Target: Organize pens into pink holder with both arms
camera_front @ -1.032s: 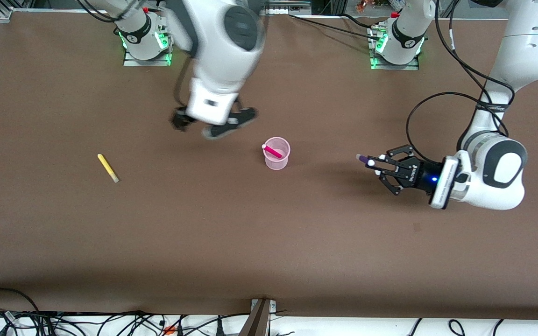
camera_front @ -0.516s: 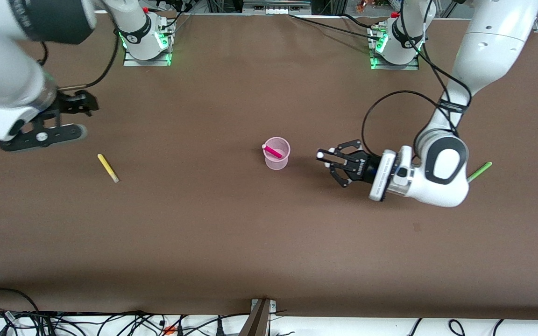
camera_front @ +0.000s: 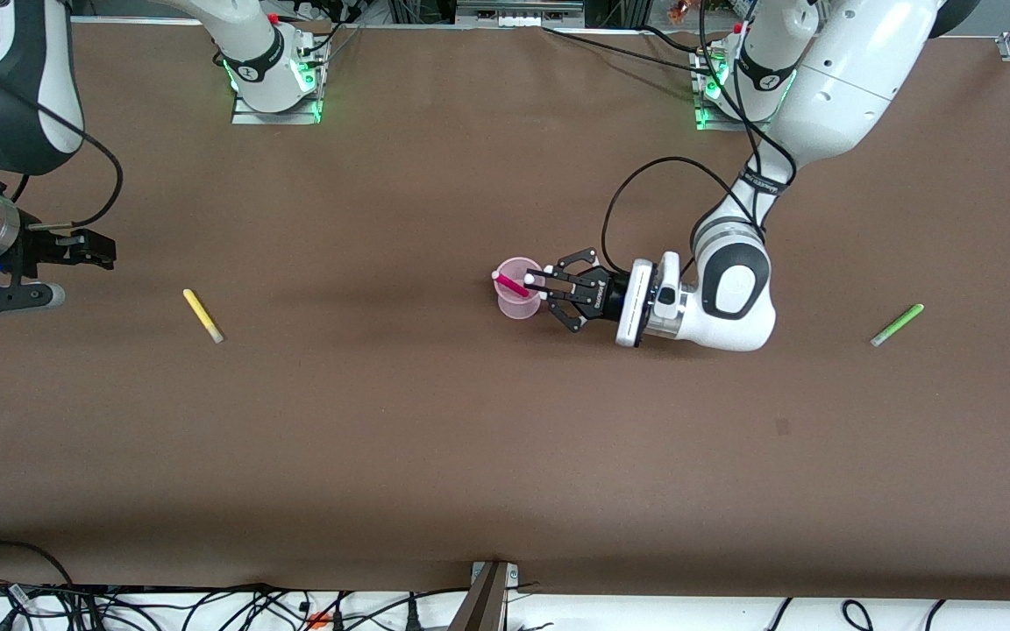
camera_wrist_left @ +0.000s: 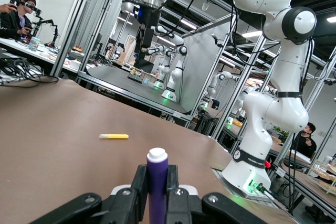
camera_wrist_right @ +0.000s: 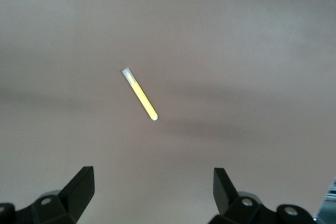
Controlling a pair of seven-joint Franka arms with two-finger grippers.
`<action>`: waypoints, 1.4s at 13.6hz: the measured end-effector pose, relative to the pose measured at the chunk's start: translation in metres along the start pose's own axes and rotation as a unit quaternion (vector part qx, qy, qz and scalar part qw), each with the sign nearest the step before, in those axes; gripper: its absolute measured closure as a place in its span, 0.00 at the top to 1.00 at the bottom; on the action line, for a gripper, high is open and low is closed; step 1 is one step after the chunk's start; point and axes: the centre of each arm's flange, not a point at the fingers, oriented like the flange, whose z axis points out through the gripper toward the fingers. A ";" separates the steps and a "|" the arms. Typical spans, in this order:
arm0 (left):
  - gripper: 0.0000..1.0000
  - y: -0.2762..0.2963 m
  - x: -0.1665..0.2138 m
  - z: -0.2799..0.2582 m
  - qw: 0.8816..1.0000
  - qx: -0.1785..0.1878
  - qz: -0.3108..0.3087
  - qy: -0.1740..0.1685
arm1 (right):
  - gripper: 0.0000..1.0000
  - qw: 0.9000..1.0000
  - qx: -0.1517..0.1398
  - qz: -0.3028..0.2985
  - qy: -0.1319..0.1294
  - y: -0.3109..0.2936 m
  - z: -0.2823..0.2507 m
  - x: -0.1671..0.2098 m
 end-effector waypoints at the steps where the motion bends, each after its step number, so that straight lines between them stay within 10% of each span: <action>1: 0.19 0.001 -0.002 0.001 1.000 -0.001 0.002 -0.001 | 1.00 1.000 0.010 0.011 0.007 0.009 0.006 -0.004; 11: 0.22 0.004 -0.019 0.003 1.000 0.008 0.003 -0.011 | 1.00 0.994 0.028 0.054 0.088 0.025 -0.025 0.004; 19: 1.00 0.006 -0.024 0.004 1.000 0.022 0.000 0.015 | 1.00 0.993 0.026 0.060 0.096 0.027 -0.033 0.004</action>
